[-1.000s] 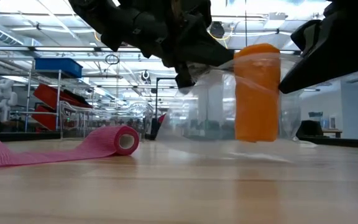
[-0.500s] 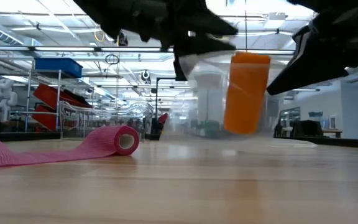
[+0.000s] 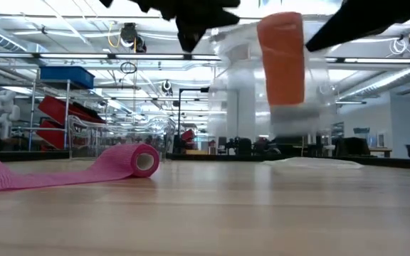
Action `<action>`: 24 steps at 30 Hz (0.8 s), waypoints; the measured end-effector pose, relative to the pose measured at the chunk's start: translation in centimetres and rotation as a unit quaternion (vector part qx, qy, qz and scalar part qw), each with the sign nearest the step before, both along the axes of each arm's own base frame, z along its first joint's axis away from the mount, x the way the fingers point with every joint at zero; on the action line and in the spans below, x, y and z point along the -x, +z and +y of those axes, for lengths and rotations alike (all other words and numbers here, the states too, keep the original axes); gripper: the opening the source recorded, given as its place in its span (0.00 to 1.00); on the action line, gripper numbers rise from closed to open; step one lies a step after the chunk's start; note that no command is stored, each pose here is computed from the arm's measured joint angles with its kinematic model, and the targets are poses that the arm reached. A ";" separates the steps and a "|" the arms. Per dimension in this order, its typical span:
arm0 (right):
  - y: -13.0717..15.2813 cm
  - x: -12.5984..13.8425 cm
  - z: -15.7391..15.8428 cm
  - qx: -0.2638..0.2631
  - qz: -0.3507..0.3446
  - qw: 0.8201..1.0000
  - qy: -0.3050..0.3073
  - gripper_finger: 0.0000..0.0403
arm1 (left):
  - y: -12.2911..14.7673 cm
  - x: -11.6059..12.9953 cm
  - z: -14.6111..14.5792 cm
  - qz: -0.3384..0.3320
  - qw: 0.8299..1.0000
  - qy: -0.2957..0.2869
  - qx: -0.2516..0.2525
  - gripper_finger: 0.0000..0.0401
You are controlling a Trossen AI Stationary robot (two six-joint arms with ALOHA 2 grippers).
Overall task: Roll bandage
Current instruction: Put the rolled orange bandage into the transparent zip bag
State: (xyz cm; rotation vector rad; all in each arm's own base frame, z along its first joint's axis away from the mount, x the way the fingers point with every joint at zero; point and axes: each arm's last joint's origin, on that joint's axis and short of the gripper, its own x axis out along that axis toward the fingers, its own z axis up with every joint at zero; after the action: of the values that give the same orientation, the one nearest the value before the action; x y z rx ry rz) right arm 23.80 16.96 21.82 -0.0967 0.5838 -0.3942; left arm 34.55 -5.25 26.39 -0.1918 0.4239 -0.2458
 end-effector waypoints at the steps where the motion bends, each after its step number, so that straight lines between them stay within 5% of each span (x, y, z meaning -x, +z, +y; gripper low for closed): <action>1: 0.2 -0.2 -0.3 -0.032 0.021 0.999 0.018 0.00 | 0.3 0.2 -0.2 -0.006 1.000 -0.001 -0.009 0.30; 3: 0.5 -0.3 -1.0 -0.057 0.042 0.997 0.019 0.00 | 0.8 0.5 -0.6 -0.019 0.999 -0.004 -0.026 0.30; 7: 1.8 0.6 -1.3 -0.006 -0.016 1.000 -0.026 0.00 | 1.2 0.9 -1.3 -0.027 0.999 -0.001 -0.046 0.30; 12: 2.7 0.8 -1.8 -0.007 -0.040 0.998 -0.040 0.00 | 1.1 1.3 -1.9 -0.009 0.999 -0.001 -0.052 0.30; 24: 4.2 0.8 -1.1 0.005 -0.074 0.997 -0.003 0.00 | -0.1 2.2 -2.1 0.060 0.992 0.040 -0.100 0.30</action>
State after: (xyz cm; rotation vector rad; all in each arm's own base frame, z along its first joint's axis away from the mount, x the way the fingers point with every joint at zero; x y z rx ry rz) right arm 22.98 15.84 25.99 -0.0757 0.4369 -0.4057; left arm 32.30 -7.31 26.33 -0.0276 0.5561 -0.1120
